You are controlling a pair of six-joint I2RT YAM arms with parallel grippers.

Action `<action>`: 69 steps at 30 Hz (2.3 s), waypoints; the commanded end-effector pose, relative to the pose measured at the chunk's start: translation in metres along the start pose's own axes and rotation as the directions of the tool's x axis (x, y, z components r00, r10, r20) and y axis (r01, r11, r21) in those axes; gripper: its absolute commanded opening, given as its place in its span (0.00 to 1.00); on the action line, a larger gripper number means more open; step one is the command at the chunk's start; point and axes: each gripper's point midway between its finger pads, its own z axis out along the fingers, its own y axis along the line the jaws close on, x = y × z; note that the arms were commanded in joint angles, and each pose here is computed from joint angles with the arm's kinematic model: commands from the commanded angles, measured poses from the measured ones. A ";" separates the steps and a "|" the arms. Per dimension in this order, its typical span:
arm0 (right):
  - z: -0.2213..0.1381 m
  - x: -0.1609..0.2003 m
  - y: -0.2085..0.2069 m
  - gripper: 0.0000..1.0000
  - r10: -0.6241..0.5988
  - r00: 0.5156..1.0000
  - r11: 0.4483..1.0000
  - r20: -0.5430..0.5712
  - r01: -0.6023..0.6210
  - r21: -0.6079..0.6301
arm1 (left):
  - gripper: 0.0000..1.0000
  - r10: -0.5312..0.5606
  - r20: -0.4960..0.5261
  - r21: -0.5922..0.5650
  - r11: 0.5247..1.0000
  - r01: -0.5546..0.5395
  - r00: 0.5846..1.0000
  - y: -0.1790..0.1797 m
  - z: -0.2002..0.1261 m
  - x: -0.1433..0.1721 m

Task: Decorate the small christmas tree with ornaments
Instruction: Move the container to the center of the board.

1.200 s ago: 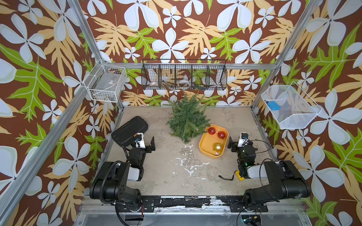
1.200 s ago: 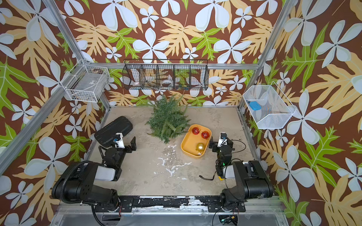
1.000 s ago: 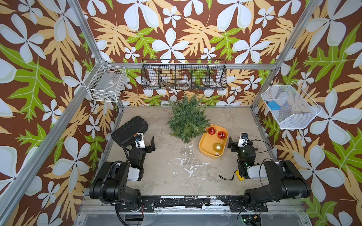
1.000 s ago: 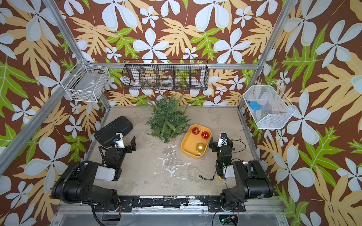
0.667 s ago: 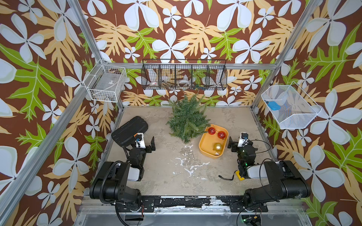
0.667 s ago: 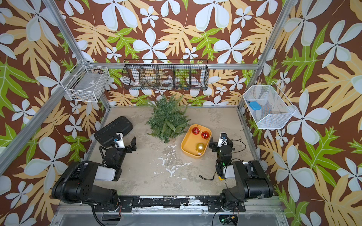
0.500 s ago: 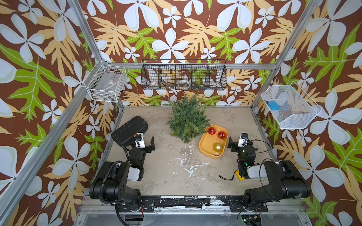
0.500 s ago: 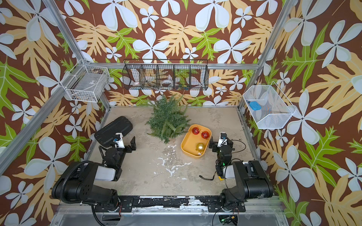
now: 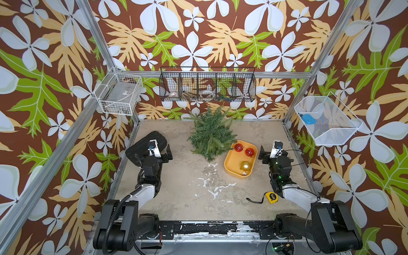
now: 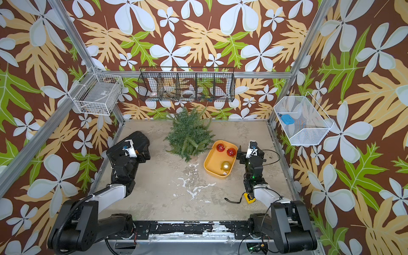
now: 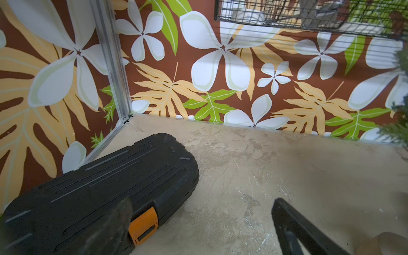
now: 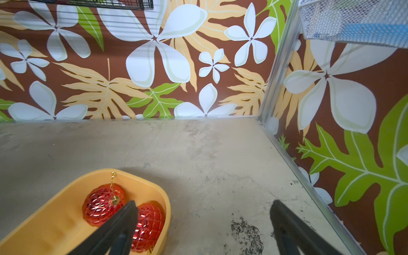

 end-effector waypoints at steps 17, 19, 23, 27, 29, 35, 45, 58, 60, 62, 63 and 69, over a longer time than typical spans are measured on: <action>-0.006 0.091 0.050 0.51 0.239 0.693 0.948 -0.680 -0.319 0.009 | 0.97 -0.232 -0.224 0.041 0.968 0.247 0.946 -0.022 -0.023 -0.026; -0.005 0.098 0.052 0.50 0.244 0.678 0.945 -0.693 -0.325 0.014 | 0.97 -0.233 -0.234 0.055 0.966 0.252 0.944 -0.025 -0.024 -0.025; -0.001 0.112 0.063 0.45 0.226 0.645 0.939 -0.730 -0.344 -0.013 | 0.97 -0.237 -0.233 0.067 0.963 0.259 0.943 -0.027 -0.025 -0.026; 0.003 0.120 0.066 0.36 0.211 0.631 0.943 -0.747 -0.333 -0.015 | 0.97 -0.237 -0.230 0.072 0.963 0.259 0.944 -0.027 -0.026 -0.027; 0.003 0.123 0.066 0.24 0.211 0.623 0.943 -0.753 -0.332 -0.010 | 0.97 -0.238 -0.227 0.072 0.963 0.260 0.944 -0.027 -0.027 -0.028; -0.013 0.123 0.069 0.07 0.199 0.613 0.952 -0.764 -0.306 0.002 | 0.97 -0.244 -0.222 0.069 0.962 0.265 0.944 -0.026 -0.027 -0.028; -0.094 0.125 0.083 0.00 0.508 0.494 0.853 -0.706 -0.405 0.329 | 0.97 -0.241 -0.193 0.074 0.963 0.259 0.951 -0.025 -0.032 -0.037; -0.171 0.135 0.167 0.00 0.705 0.361 0.696 -0.610 -0.519 0.497 | 0.94 -0.312 -0.201 0.094 0.937 0.336 0.929 -0.031 -0.041 -0.040; -0.183 0.145 0.180 0.00 0.713 0.348 0.690 -0.609 -0.508 0.516 | 0.94 -0.320 -0.206 0.090 0.935 0.344 0.925 -0.033 -0.042 -0.041; -0.194 0.154 0.192 0.00 0.718 0.346 0.688 -0.604 -0.486 0.539 | 0.94 -0.320 -0.203 0.071 0.938 0.340 0.925 -0.033 -0.043 -0.041; -0.197 0.157 0.195 0.00 0.717 0.354 0.691 -0.601 -0.472 0.547 | 0.94 -0.320 -0.198 0.059 0.940 0.337 0.927 -0.033 -0.044 -0.041; -0.208 0.160 0.224 0.19 0.664 0.387 0.745 -0.640 -0.418 0.520 | 0.94 -0.292 -0.174 0.028 0.953 0.301 0.941 -0.033 -0.050 -0.044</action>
